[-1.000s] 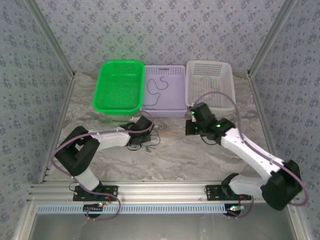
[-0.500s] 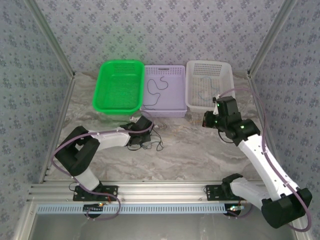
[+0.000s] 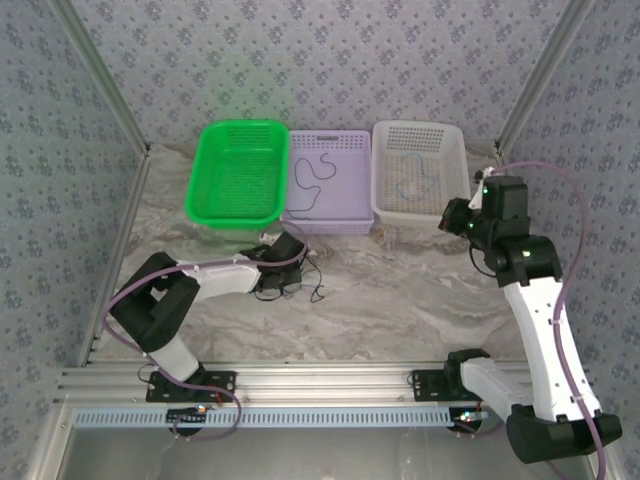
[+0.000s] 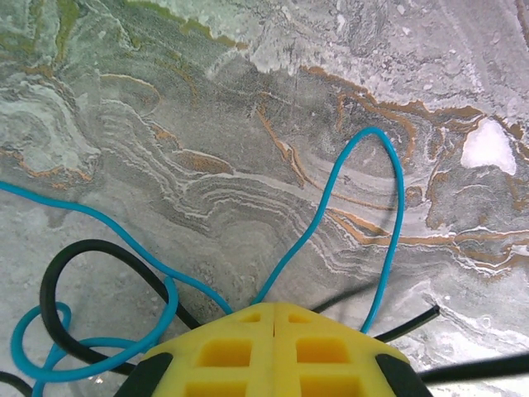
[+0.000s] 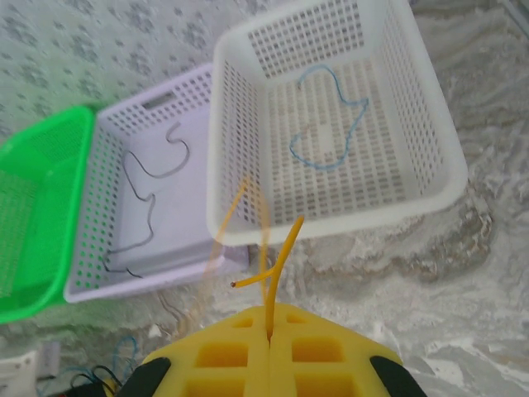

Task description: Untangle the cables

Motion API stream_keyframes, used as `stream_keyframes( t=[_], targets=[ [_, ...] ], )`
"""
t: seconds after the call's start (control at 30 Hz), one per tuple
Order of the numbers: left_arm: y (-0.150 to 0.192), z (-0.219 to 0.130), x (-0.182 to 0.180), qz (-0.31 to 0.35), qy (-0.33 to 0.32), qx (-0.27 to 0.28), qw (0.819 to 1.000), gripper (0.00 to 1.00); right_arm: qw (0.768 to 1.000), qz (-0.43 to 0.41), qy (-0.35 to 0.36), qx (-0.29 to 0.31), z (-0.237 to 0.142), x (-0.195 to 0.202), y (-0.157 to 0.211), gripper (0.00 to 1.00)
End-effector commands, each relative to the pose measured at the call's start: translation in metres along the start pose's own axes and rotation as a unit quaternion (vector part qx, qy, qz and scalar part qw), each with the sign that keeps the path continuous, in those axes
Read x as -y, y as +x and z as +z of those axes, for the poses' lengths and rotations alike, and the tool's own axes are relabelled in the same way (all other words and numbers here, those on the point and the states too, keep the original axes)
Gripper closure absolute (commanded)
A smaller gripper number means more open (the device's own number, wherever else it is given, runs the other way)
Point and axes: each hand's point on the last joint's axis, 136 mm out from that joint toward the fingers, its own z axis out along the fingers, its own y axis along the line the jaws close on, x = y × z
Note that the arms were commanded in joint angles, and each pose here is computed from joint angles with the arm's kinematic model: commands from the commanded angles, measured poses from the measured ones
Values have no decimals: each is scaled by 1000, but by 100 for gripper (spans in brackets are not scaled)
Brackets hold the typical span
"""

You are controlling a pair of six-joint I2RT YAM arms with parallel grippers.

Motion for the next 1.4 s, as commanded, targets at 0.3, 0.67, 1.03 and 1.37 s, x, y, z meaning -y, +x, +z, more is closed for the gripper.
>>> stream_keyframes(
  t=[0.3,0.67,1.03,1.37],
  targets=[
    [-31,-68,23,17,67,39,997,57,996,-38,-75,-18,-12,-33,-5,100],
    [-85,-192,55,12,189,114,975,44,986,-48,-148,-50,-5,-73,11,100],
    [-47,-238,148,182,393,122,893,38,972,-86,-203,-84,2,-123,32,100],
    [-23,-206,167,235,420,160,862,36,962,-113,-223,-107,-9,-151,53,100]
  ],
)
